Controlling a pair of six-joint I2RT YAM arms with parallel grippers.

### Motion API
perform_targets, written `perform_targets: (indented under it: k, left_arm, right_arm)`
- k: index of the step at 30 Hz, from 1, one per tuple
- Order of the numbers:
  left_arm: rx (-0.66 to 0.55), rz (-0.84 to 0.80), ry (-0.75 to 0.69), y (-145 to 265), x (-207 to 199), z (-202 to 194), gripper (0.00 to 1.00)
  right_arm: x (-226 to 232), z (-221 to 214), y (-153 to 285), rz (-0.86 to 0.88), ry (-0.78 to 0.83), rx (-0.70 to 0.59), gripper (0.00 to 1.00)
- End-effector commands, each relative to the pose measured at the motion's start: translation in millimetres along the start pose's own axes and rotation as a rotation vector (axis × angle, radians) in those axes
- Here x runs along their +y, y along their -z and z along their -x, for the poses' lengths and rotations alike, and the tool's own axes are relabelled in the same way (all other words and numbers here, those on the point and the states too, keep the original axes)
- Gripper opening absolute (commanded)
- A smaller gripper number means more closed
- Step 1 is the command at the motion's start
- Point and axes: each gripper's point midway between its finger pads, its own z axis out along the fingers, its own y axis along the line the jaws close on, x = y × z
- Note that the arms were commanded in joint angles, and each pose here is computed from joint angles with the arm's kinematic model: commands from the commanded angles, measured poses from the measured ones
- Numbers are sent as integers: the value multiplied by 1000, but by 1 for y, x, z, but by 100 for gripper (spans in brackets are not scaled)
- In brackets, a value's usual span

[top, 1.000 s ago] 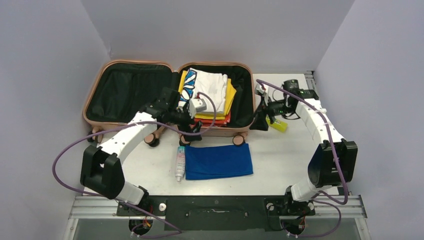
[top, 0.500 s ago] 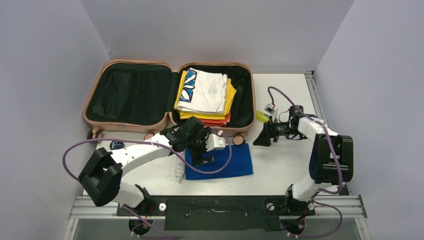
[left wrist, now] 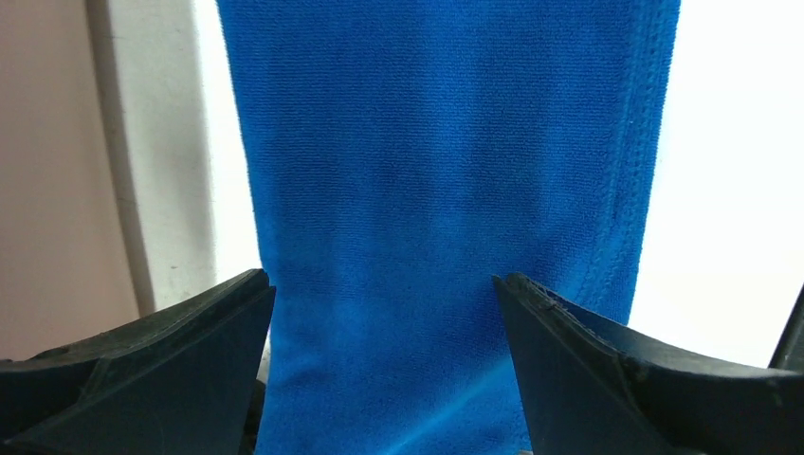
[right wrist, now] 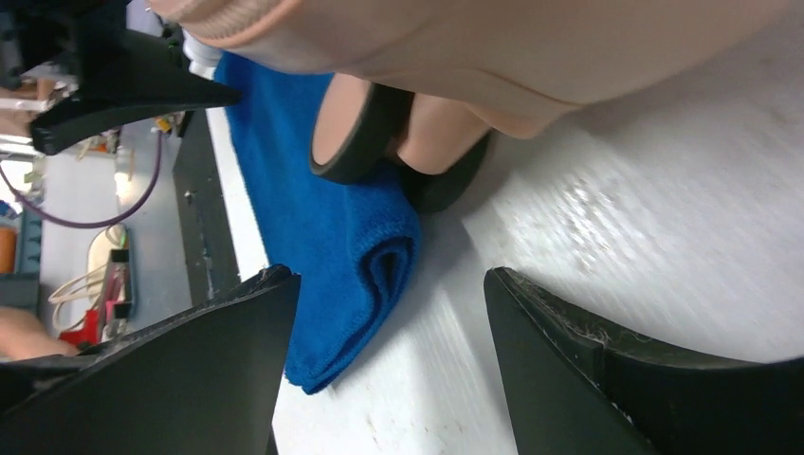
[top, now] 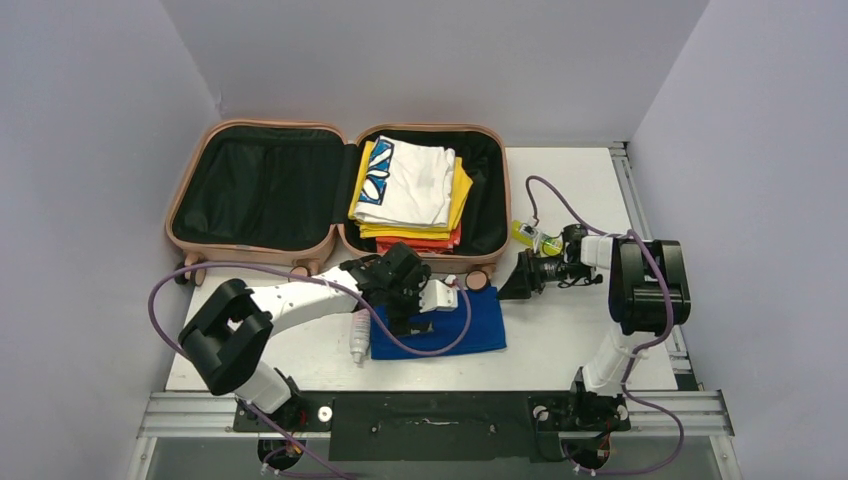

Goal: Pack the luggage
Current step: Pick up the clothes at the center of the board.

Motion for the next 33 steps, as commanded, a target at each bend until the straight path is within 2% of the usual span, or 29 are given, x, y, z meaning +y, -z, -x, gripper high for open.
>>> perform_targets:
  k: [1,5,8,10,13,17,19,24,33]
  left_arm:
    - [-27,-23,-14,-10,0,10,91]
    - [-11,-38,-4,-14,-2,8,90]
    - [-12,-39,-2,-13,-2,9,89]
    - [-14,-41,-1,-11,-2,9,89]
    - [-14,-35,-1,-8,1,12,89]
    - [-21,-20,-2,-2,9,20,89]
    - [-27,-15,1,1,14,25,89]
    - [-43,-5,-5,13,26,40,90]
    - [-157,52,-54,45,58,98,95]
  right_arm:
    - [8,-11,-19,81,20,48,73]
    - [17,-18,-31,134,29,106,70]
    - [19,-19,-31,148,34,104,59]
    - [20,-19,-30,148,39,99,48]
    - [22,-18,-29,128,48,95,43]
    - [20,-14,-29,96,59,83,16]
    - [22,-13,-29,97,69,80,7]
    - [31,-12,-24,113,126,81,5]
    - [70,-11,-7,212,403,157,5]
